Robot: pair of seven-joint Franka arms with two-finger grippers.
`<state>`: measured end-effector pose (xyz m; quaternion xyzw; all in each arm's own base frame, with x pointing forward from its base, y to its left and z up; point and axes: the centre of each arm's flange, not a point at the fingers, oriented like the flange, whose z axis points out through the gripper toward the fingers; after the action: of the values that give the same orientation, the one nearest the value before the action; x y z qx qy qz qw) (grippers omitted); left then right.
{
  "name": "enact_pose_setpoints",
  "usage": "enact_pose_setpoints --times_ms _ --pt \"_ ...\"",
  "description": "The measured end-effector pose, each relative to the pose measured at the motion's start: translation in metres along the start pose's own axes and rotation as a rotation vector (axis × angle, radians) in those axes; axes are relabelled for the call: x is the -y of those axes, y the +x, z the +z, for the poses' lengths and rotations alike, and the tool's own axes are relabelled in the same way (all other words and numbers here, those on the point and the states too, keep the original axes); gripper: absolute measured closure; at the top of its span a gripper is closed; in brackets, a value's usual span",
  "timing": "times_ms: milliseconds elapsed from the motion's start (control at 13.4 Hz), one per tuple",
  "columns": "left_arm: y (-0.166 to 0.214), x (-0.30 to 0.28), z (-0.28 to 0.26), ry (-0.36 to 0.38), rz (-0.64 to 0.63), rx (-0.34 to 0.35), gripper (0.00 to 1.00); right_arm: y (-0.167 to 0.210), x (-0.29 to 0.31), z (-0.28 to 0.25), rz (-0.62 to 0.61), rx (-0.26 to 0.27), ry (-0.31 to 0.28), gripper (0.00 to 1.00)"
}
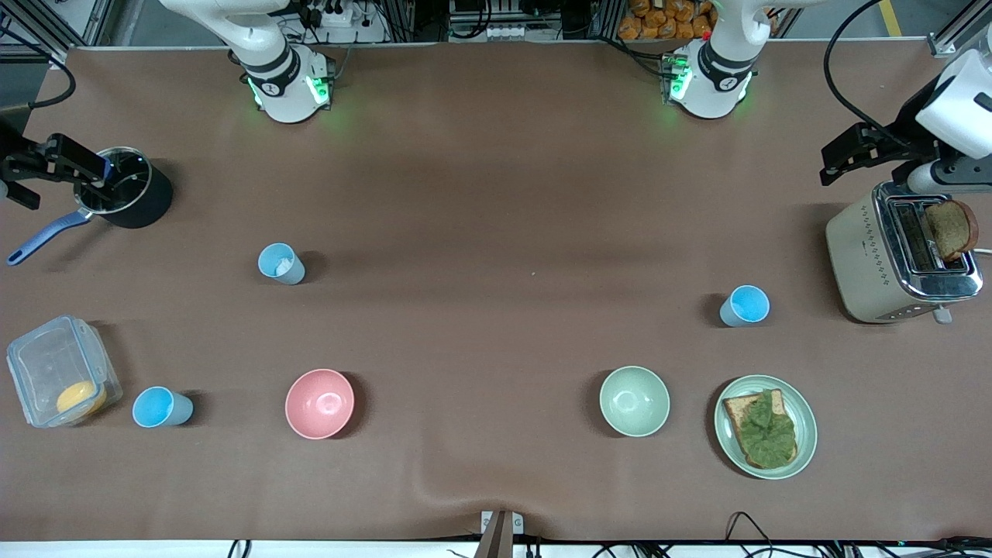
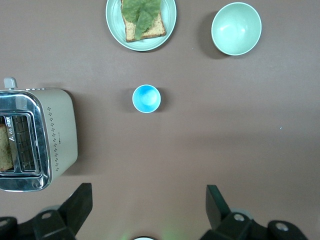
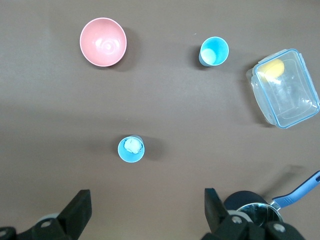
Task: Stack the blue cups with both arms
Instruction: 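Reach the left gripper down to the blue cup beside the toaster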
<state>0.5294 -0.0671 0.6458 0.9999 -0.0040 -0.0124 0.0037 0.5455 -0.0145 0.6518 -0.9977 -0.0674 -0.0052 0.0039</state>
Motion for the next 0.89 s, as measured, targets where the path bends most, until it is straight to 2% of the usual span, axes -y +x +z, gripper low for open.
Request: enact_pose_setpoints --times_ms 521,745,894 --pt "0.006 0.005 0.006 0.001 -0.009 0.002 0.0 -0.001 -0.005 -0.003 0.009 -0.008 -0.008 0.0" --pt "0.027 0.011 0.04 0.021 -0.019 0.05 0.0 -0.001 -0.006 -0.007 0.009 -0.016 -0.009 0.0" --pt "0.048 0.02 0.076 0.025 -0.033 0.049 0.0 -0.001 -0.006 -0.008 0.009 -0.017 -0.009 0.0"
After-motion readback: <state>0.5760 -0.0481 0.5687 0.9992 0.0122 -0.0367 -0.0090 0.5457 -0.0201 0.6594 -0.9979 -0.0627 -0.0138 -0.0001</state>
